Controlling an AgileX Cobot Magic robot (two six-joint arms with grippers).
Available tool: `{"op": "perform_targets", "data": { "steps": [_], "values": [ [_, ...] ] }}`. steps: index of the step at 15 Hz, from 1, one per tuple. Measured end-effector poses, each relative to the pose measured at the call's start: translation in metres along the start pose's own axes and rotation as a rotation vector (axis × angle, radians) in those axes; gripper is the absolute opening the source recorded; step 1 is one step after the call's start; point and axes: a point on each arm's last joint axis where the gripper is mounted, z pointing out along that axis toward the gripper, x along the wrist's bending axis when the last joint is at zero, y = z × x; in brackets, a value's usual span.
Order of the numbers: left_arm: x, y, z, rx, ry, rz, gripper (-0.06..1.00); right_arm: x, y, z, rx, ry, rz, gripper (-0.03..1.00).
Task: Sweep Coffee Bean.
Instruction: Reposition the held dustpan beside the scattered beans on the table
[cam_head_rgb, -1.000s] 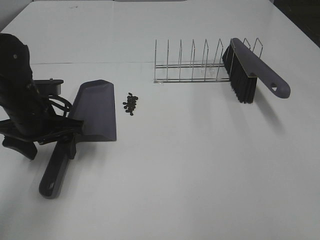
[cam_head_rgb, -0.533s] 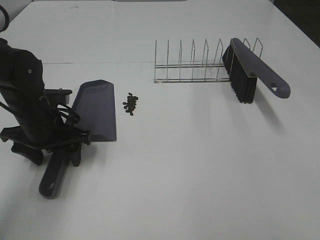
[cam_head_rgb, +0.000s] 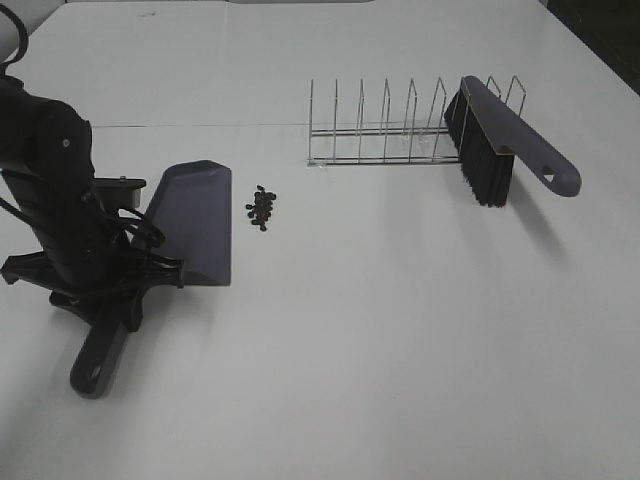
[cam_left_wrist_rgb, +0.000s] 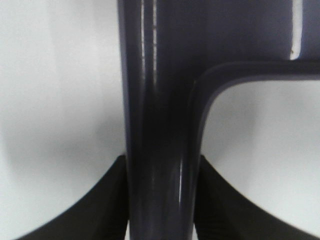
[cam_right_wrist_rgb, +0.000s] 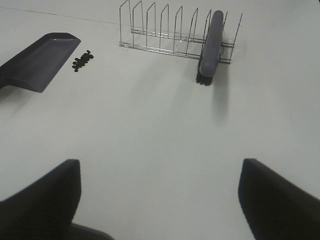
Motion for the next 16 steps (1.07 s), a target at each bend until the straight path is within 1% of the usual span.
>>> {"op": "perform_targets", "data": {
  "steps": [2,5,9,12,16],
  "values": [
    [0.0,-0.001,0.0,0.007,0.002,-0.032,0.32,0.0,0.0,0.0,0.0,0.0,0.0,0.73],
    [0.002,-0.002,-0.011,0.003,0.019,-0.041,0.32,0.0,0.0,0.0,0.0,0.0,0.0,0.73],
    [0.003,-0.003,-0.046,-0.09,0.001,-0.039,0.32,0.0,0.0,0.0,0.0,0.0,0.0,0.73],
    [0.003,-0.003,-0.048,-0.094,0.0,-0.039,0.32,0.0,0.0,0.0,0.0,0.0,0.0,0.73],
    [0.004,-0.002,-0.049,-0.108,0.018,-0.018,0.32,0.0,0.0,0.0,0.0,0.0,0.0,0.73]
  ]
}}
